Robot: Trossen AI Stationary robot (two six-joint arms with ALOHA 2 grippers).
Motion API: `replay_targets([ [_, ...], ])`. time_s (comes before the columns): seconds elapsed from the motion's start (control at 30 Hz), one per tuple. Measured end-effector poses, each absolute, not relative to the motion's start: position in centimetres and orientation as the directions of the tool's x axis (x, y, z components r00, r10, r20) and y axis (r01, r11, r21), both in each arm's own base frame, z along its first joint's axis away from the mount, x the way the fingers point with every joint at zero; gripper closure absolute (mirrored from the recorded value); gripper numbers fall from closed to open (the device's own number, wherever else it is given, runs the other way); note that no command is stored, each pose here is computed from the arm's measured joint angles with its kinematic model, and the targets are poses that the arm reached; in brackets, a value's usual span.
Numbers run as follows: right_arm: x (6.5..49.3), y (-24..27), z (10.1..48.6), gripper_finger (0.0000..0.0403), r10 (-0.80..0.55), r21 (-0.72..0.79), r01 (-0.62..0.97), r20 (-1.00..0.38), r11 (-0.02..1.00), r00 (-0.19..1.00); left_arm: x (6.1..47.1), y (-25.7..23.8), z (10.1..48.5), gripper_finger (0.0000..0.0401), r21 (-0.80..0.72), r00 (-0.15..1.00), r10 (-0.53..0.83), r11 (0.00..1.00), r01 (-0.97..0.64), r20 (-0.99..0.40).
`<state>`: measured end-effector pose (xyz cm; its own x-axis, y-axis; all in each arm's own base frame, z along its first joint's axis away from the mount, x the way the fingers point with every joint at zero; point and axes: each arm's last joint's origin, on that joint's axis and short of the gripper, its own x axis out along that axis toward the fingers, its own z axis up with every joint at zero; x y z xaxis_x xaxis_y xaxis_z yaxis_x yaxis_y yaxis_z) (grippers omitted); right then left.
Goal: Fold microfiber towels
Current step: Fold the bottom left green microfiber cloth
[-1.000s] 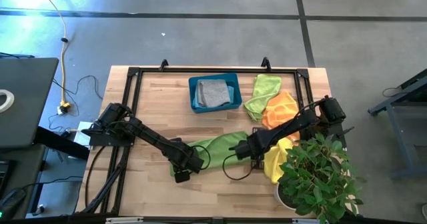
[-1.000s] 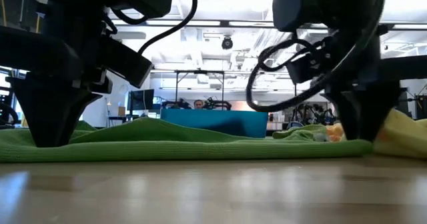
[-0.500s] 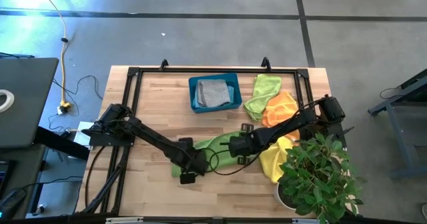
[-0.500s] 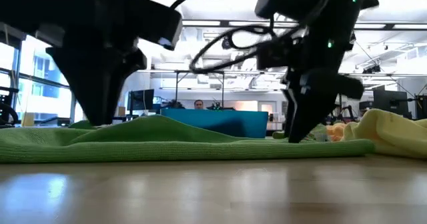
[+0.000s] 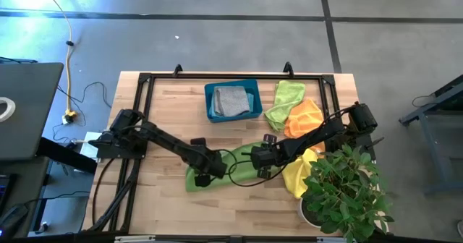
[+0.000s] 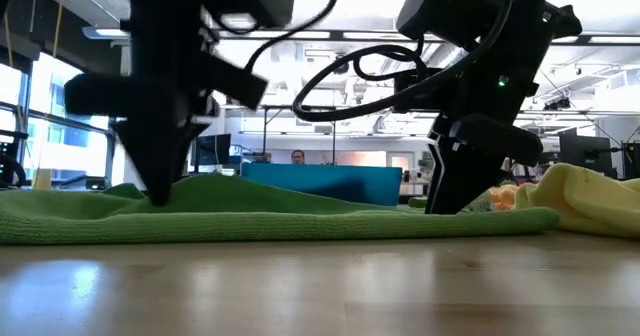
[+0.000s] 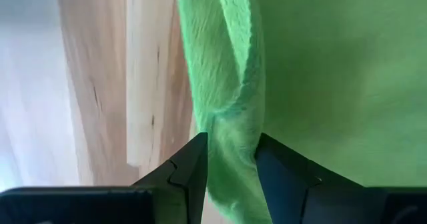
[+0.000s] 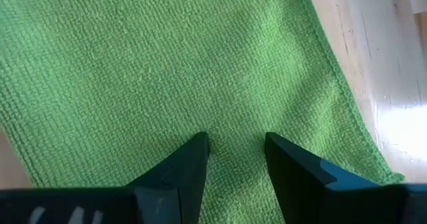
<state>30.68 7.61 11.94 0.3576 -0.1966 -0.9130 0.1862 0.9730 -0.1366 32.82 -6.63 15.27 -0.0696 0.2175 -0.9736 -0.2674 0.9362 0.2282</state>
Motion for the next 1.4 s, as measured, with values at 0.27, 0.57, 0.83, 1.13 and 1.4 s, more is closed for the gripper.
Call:
replay_targets([
  [0.27,30.7,7.6,11.9,0.0254,-0.195,-0.136,0.184,-0.914,0.974,0.356,31.7,-6.0,14.1,0.0286,0.253,-0.128,0.224,0.918,-0.304,-0.966],
  [0.57,30.7,7.6,11.8,0.0254,-0.193,-0.134,0.184,-0.915,0.974,0.355,32.0,-6.4,14.7,0.0286,0.252,-0.117,0.224,0.899,-0.357,-0.968],
  [0.83,30.7,7.6,11.8,0.0254,-0.192,-0.127,0.199,-0.915,0.972,0.355,33.1,-8.2,16.4,0.0286,0.228,-0.039,0.227,0.929,-0.29,-0.973],
  [1.13,30.6,7.7,11.8,0.0254,-0.189,-0.121,0.206,-0.916,0.971,0.355,30.9,-8.2,14.4,0.0286,0.228,-0.168,0.186,0.931,-0.285,-0.968],
  [1.4,30.7,7.7,11.8,0.0254,-0.185,-0.115,0.206,-0.914,0.972,0.362,29.2,-7.7,13.0,0.0286,0.264,-0.248,0.189,0.909,-0.321,-0.95],
])
